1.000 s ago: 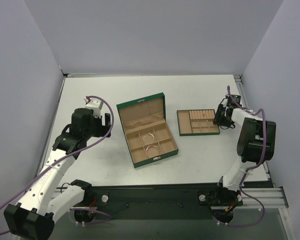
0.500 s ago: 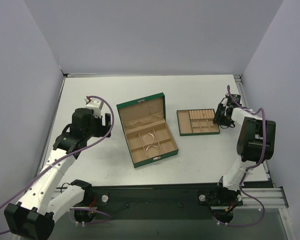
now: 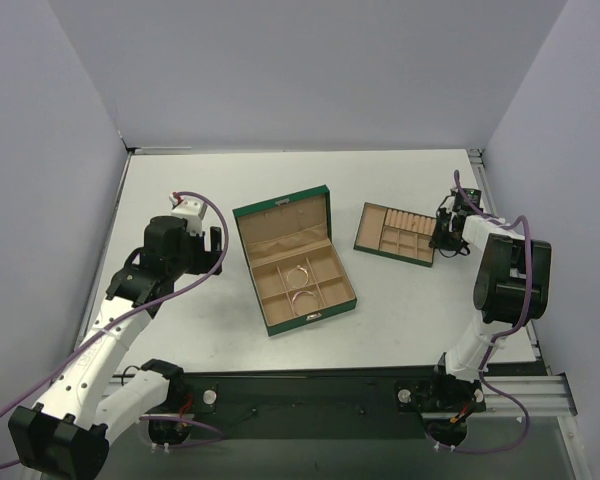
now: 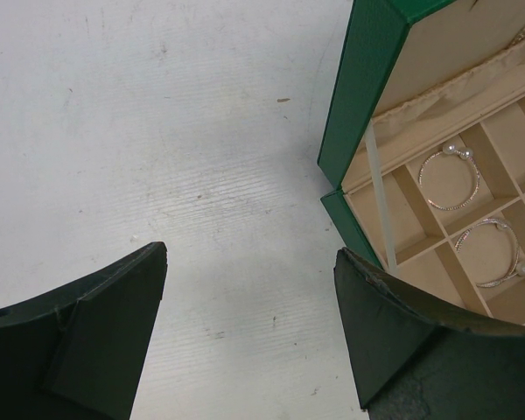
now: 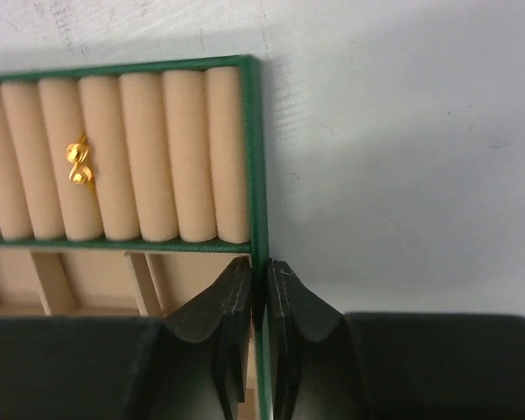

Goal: Organize the mixed jewelry

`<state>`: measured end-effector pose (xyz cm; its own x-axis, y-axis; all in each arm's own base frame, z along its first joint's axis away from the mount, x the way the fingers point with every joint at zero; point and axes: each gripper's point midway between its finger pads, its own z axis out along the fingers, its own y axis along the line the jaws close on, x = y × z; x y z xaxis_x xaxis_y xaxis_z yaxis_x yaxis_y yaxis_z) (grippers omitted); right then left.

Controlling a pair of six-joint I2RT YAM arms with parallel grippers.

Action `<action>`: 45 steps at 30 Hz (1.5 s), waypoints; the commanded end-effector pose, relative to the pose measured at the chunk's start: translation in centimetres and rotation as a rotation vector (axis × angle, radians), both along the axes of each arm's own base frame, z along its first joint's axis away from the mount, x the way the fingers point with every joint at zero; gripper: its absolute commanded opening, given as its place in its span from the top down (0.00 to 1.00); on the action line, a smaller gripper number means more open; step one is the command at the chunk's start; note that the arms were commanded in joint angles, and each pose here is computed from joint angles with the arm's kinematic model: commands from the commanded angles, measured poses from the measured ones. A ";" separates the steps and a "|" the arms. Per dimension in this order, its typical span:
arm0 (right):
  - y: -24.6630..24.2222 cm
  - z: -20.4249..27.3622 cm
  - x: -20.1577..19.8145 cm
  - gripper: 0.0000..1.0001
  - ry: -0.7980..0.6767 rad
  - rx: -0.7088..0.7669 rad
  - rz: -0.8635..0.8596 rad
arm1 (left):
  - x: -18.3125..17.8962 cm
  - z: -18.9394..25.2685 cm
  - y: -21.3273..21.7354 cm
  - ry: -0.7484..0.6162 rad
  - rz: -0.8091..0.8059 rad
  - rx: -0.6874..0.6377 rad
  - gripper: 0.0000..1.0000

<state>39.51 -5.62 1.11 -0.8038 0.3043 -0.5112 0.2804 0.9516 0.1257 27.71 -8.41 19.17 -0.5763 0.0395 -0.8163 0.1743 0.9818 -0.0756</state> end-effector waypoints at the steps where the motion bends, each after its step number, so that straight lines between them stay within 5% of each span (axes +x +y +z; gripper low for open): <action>1: -0.1 -0.5 -0.5 0.94 0.027 -0.010 -0.020 | 0.5 0.9 -0.2 -0.037 -0.012 -0.005 0.13; 9: -0.1 -0.5 -0.5 0.76 0.027 -0.016 -0.024 | 0.5 0.8 -0.2 -0.034 -0.016 -0.006 0.13; 10: -0.2 -0.5 -0.5 0.68 0.026 -0.021 -0.028 | 0.5 0.8 -0.3 -0.035 -0.017 -0.007 0.13; 16: -0.5 -0.3 -1.0 0.60 0.004 -0.038 -0.054 | 0.5 0.9 -0.3 -0.036 -0.017 -0.008 0.13; 33: -1.2 0.9 -1.1 0.63 -0.118 -0.072 -0.110 | 0.5 0.8 -0.3 -0.034 -0.021 -0.010 0.13; 41: -1.0 0.4 -0.9 0.64 -0.071 -0.054 -0.092 | 0.5 1.0 -0.4 -0.040 -0.024 -0.012 0.13; 45: -1.0 -0.1 -0.6 0.73 -0.010 -0.046 -0.087 | 0.5 1.0 -0.4 -0.040 -0.024 -0.012 0.13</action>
<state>38.86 -6.45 1.19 -0.7402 0.3439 -0.5777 0.3524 0.9302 0.1023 27.69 -8.54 19.11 -0.5782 0.0432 -0.8148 0.1825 0.9801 -0.0776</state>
